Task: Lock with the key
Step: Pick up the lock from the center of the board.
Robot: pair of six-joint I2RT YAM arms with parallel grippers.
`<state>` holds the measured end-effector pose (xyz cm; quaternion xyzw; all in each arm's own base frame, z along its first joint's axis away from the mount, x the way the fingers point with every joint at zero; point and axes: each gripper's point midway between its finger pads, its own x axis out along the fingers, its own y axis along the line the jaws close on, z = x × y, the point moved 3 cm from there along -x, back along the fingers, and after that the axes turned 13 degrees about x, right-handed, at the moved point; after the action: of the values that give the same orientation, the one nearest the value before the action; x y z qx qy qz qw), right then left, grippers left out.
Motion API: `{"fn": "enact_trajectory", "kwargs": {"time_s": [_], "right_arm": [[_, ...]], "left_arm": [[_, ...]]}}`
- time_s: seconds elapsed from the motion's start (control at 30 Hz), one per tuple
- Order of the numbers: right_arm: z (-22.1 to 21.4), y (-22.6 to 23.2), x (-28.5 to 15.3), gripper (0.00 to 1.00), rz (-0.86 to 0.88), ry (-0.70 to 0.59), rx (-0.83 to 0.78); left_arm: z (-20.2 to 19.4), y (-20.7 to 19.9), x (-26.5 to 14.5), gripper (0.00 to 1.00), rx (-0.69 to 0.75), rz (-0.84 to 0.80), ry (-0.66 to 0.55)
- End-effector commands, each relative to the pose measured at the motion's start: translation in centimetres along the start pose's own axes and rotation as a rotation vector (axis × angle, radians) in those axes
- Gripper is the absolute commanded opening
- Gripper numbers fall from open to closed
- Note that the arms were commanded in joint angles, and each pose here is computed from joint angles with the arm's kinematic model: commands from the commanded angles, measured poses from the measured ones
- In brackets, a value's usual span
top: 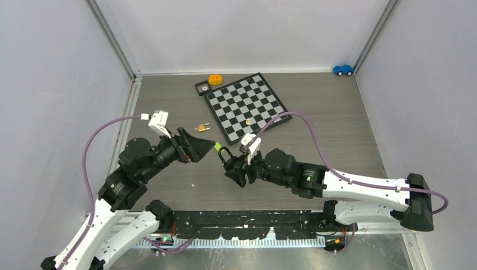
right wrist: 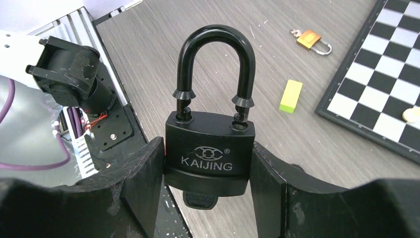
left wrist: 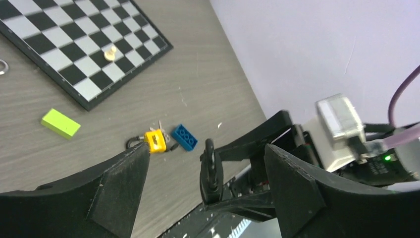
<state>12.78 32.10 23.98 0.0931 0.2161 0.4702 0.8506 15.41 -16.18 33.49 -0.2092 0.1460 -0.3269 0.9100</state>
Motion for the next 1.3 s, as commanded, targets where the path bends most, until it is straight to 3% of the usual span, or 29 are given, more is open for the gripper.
{"fn": "enact_trajectory", "kwargs": {"time_s": [0.0,0.3,0.53,0.7,0.83,0.93,1.13,1.2,1.27], "right_arm": [[7.5,2.6,-1.3,0.01,0.079,-0.280,-0.043],[9.0,2.7,-0.8,0.00,0.037,-0.349,0.021],[9.7,3.4,-0.3,0.00,0.062,-0.370,0.047],[9.7,3.8,0.0,0.00,0.081,-0.373,0.063],[9.5,4.0,0.3,0.00,0.092,-0.362,0.065],[9.2,4.1,0.2,0.00,0.103,-0.352,0.065],[8.3,4.1,-0.7,0.32,0.123,-0.296,0.030],[8.1,4.0,-1.3,0.57,0.123,-0.280,0.026],[7.9,3.9,-2.0,0.67,0.119,-0.250,0.013]], "left_arm": [[-1.3,-0.9,0.5,0.86,-0.007,-0.085,0.066],[-3.1,-2.4,2.0,0.68,-0.036,-0.234,0.142],[-4.2,-2.1,2.6,0.62,-0.053,-0.245,0.163],[-4.6,-2.1,3.0,0.43,-0.058,-0.248,0.167],[-4.7,-2.3,3.3,0.01,-0.057,-0.260,0.171],[-4.7,-2.2,3.3,0.00,-0.056,-0.259,0.169],[-5.0,-2.2,3.2,0.00,-0.031,-0.274,0.177],[-5.0,-2.2,3.2,0.00,-0.025,-0.276,0.178],[-5.0,-2.3,3.2,0.00,-0.015,-0.282,0.177]]}}
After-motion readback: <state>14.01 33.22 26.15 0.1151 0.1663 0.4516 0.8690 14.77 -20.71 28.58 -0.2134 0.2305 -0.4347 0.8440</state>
